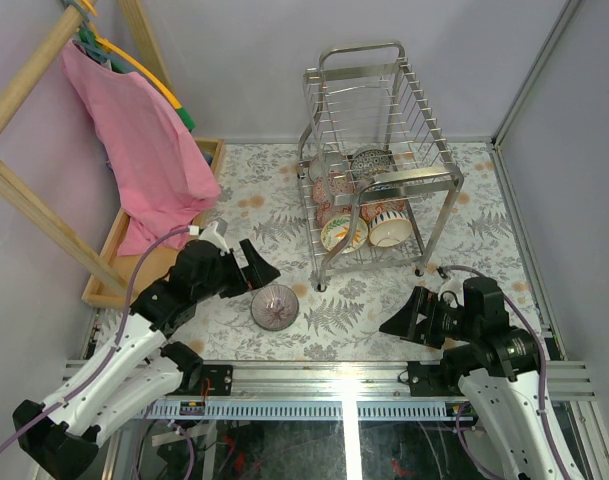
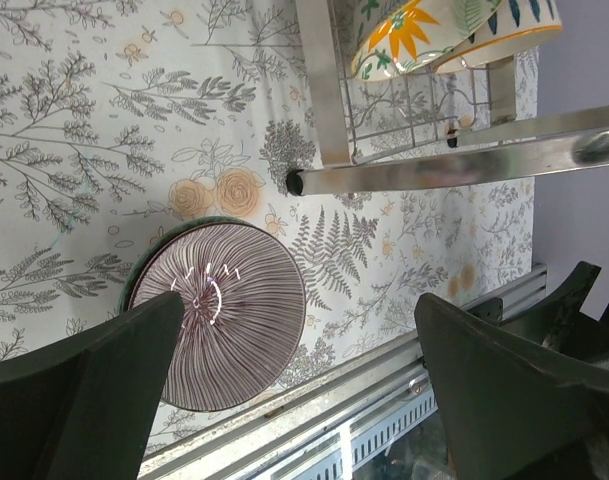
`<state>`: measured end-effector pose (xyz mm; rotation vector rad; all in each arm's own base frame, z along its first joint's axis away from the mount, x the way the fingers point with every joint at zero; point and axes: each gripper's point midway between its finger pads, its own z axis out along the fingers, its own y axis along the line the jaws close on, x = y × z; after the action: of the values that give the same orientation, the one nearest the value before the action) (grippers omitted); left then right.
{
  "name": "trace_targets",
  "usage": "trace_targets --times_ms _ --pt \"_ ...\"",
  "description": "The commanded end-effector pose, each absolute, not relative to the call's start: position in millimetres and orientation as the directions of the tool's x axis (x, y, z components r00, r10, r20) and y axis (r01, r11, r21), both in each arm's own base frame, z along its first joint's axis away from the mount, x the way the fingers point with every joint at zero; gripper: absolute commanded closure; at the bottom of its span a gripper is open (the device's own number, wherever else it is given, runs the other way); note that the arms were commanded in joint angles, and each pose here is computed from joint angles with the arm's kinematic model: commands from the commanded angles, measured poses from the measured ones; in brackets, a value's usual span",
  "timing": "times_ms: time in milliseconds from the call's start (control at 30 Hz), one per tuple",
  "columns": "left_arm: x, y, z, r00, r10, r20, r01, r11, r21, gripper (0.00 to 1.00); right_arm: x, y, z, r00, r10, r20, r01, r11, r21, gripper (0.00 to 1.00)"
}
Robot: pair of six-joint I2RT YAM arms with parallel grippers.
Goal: Load the bowls into the dish rack
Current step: Pick up the bowl from the center of the board.
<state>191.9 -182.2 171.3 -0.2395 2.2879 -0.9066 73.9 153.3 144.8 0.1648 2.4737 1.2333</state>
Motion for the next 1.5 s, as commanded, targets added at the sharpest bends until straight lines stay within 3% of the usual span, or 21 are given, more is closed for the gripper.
trace_targets --times_ms 0,633,1467 --pt "190 -192 173 -0.773 -0.376 -0.51 0.116 0.707 -0.697 0.0 75 153 148 -0.916 0.305 -0.26 -0.026 0.602 0.798 0.01" --pt "181 -249 190 -0.79 -0.303 -0.532 0.181 0.715 -0.676 0.0 55 148 164 -0.887 0.346 -0.306 -0.061 0.569 0.82 0.0" --pt "165 -251 198 -0.783 -0.286 -0.553 0.2 0.725 -0.659 0.0 48 149 163 -0.88 0.377 -0.289 -0.05 0.531 0.846 0.0"
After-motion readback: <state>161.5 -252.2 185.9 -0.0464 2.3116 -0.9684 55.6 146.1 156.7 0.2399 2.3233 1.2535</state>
